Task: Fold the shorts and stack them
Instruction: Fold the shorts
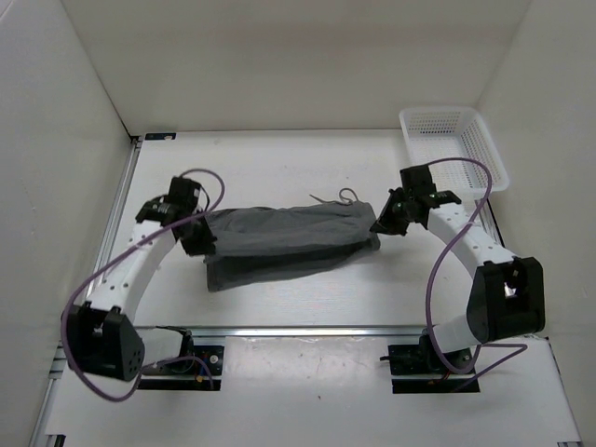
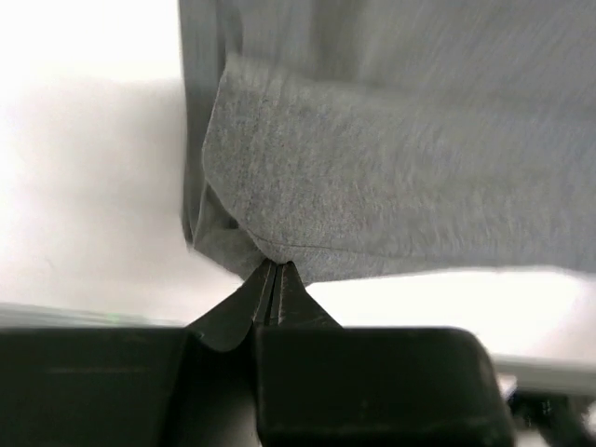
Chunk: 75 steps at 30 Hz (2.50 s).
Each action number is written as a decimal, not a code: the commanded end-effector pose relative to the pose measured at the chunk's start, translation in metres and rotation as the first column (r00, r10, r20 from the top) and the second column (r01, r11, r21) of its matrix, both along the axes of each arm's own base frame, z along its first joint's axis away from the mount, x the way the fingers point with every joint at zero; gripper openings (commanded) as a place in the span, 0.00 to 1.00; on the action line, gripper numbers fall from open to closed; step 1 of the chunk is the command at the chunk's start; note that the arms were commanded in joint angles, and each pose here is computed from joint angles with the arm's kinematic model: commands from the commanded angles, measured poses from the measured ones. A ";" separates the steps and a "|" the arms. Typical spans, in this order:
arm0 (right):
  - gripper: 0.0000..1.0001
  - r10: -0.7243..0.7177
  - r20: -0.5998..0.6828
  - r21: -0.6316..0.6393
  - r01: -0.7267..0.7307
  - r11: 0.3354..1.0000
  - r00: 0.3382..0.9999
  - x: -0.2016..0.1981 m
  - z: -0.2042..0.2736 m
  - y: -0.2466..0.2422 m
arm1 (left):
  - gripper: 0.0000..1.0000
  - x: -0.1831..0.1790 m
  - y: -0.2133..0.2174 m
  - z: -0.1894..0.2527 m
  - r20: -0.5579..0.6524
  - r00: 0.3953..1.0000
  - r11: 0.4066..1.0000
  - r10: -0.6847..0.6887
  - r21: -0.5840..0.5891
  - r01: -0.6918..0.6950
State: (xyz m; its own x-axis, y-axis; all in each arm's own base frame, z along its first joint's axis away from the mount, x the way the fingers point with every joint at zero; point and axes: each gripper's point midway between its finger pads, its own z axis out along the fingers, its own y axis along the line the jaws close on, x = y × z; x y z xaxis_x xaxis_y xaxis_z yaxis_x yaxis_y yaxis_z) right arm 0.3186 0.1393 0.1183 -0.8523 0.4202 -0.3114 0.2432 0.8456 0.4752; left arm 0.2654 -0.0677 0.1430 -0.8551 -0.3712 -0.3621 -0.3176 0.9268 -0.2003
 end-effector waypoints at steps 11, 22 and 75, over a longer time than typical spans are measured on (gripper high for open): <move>0.84 0.036 0.034 -0.111 -0.032 0.993 0.999 -0.003 -0.010 -0.019 | 0.79 -0.045 -0.003 -0.009 -0.031 0.995 0.995 0.095 -0.039 -0.096; 0.85 0.118 -0.029 -0.088 -0.120 0.989 0.993 -0.008 -0.024 -0.010 | 0.84 0.003 -0.014 -0.065 -0.162 0.979 0.989 0.120 -0.069 -0.133; 0.85 0.124 -0.058 -0.116 -0.130 0.985 0.991 -0.008 -0.027 -0.014 | 0.18 0.153 0.076 -0.039 -0.058 0.966 0.965 0.251 0.092 -0.245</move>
State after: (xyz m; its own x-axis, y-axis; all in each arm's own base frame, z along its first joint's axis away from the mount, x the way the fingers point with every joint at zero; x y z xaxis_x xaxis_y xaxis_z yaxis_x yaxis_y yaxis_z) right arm 0.3009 0.1257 0.0812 -0.9185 0.2818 -0.2773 0.1730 0.9172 0.3590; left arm 0.4136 -0.0017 0.1044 -0.7657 -0.5483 -0.3363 -0.5406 0.8319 -0.1254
